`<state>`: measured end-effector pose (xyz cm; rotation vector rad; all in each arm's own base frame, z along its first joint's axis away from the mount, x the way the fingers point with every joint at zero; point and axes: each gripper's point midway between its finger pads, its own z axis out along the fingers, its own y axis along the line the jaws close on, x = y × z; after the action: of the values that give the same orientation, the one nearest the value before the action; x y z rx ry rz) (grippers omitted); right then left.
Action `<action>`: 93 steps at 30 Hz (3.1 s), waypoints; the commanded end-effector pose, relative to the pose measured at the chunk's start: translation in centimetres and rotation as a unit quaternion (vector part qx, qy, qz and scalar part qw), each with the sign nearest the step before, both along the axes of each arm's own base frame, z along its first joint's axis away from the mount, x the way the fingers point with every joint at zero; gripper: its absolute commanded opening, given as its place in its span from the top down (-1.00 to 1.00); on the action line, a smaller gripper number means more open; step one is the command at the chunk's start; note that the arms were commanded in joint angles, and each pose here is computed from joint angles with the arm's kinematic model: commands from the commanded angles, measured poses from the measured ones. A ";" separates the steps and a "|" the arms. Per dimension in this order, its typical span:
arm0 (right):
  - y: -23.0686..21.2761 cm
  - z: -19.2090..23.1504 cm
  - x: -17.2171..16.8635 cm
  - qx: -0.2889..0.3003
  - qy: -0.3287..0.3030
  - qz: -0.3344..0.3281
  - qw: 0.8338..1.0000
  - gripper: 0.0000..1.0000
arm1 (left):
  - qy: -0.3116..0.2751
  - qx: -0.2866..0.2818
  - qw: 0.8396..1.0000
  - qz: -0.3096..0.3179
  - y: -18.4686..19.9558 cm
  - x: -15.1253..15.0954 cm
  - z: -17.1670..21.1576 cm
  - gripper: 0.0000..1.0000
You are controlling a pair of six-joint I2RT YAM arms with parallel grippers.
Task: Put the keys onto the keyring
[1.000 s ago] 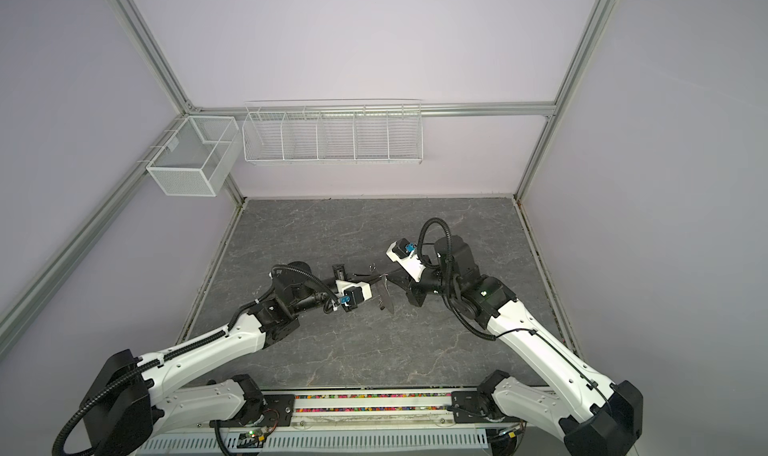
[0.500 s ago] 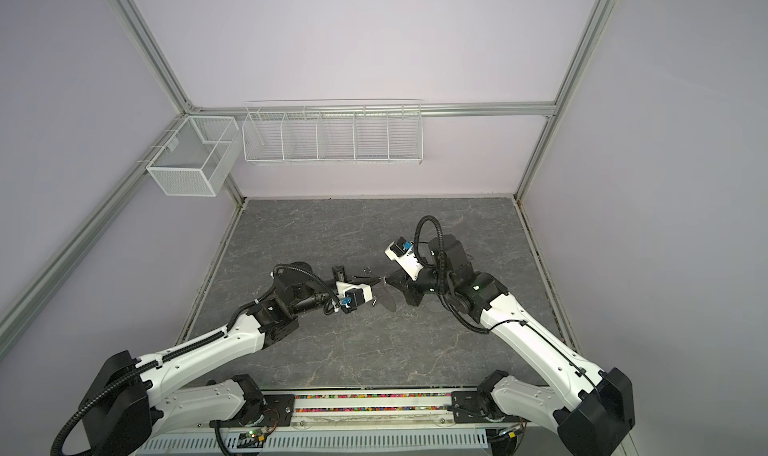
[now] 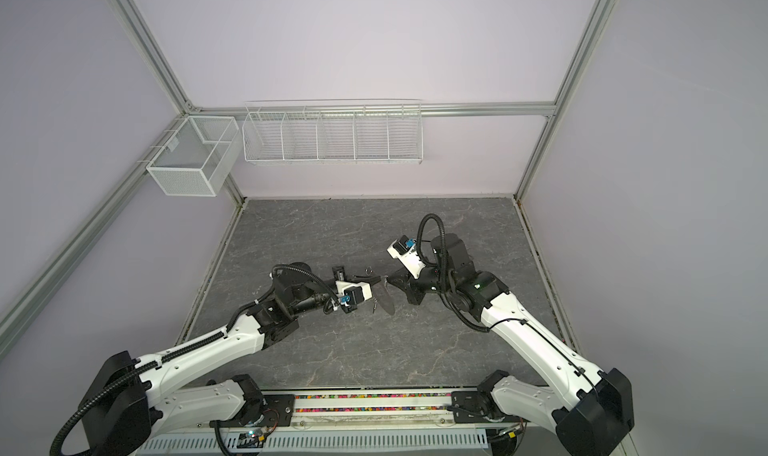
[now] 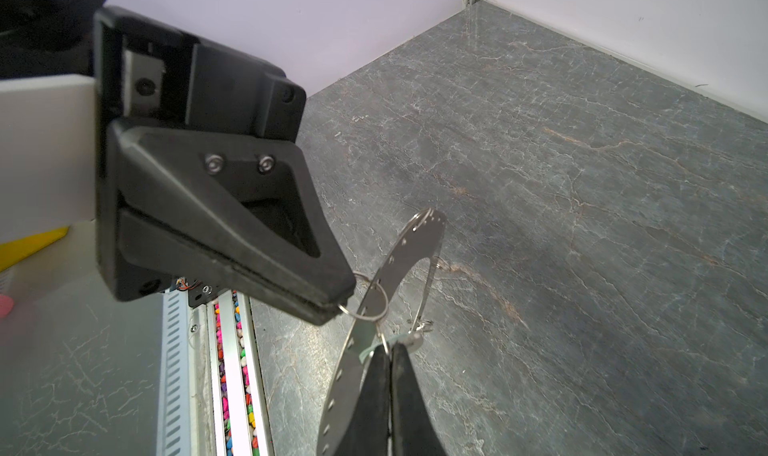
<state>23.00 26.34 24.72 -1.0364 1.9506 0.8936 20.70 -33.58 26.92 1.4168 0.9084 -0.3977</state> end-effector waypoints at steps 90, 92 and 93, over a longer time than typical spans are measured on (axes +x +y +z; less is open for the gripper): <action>-5.4 -15.4 6.3 -0.246 0.126 -0.200 0.940 0.12 | 0.100 -0.086 0.991 -0.001 2.4 0.9 2.4 1.00; -5.7 -13.8 6.1 -0.230 0.106 -0.194 0.948 0.09 | 0.101 -0.085 0.991 -0.004 2.4 0.8 2.4 1.00; -6.0 -12.9 6.0 -0.218 0.095 -0.190 0.952 0.09 | 0.101 -0.085 0.991 -0.007 2.3 0.7 2.5 1.00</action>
<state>29.38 20.24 10.08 -0.7033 2.5687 0.3045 22.15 -31.46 28.57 1.2431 1.0348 -0.6024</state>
